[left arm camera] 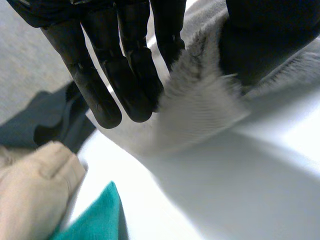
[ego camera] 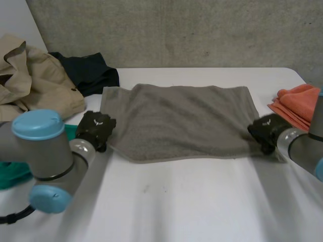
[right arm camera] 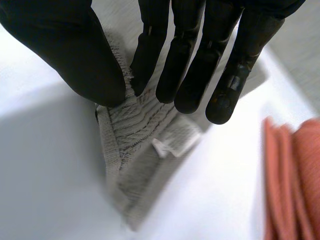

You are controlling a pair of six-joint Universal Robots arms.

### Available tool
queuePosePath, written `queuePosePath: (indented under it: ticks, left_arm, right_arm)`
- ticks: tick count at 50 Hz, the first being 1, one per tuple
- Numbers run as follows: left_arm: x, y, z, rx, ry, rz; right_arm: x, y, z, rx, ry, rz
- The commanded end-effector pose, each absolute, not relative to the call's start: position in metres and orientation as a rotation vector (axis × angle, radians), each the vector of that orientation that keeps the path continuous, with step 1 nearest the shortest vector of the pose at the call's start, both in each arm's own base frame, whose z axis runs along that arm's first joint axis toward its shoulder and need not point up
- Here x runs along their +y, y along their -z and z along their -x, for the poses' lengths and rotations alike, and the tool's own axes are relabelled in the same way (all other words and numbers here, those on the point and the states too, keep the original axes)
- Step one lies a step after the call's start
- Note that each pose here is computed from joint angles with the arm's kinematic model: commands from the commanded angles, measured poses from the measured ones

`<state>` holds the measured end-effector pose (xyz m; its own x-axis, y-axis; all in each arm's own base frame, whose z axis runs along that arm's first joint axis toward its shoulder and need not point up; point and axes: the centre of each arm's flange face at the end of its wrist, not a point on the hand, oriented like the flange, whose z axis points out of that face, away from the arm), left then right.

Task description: Fold the laundry.

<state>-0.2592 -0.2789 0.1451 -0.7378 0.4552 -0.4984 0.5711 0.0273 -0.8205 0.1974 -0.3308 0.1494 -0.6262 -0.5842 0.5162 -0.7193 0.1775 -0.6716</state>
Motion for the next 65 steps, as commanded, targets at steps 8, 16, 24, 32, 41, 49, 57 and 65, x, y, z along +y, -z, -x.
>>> queuePosePath:
  ticks: [8, 16, 24, 32, 41, 49, 57, 65]
  left_arm:
    - [-0.159, -0.19, 0.205, 2.375, 1.179, -1.416]
    - [-0.189, -0.187, 0.219, 2.272, 1.35, -1.386]
    - [-0.259, -0.173, 0.247, 2.173, 1.601, -1.245]
    - [-0.316, -0.158, 0.26, 2.083, 1.684, -1.036]
    - [-0.362, -0.147, 0.284, 1.904, 1.833, -0.976]
    - [-0.361, -0.133, 0.298, 1.809, 1.791, -1.058]
    - [-0.335, -0.134, 0.304, 1.829, 1.773, -1.117]
    - [-0.313, -0.158, 0.298, 1.823, 1.795, -1.122]
  right_arm:
    - [-0.258, -0.194, -0.14, -2.371, -0.877, -1.545]
    - [-0.261, -0.192, -0.14, -2.343, -0.892, -1.557]
    - [-0.335, -0.175, -0.165, -2.18, -1.201, -1.429]
    - [-0.397, -0.168, -0.195, -1.905, -1.52, -1.351]
    - [-0.448, -0.139, -0.223, -1.694, -1.71, -1.284]
    - [-0.454, -0.129, -0.234, -1.704, -1.728, -1.274]
    - [-0.427, -0.19, -0.228, -1.954, -1.836, -1.122]
    - [-0.4, -0.211, -0.196, -2.388, -1.705, -1.135]
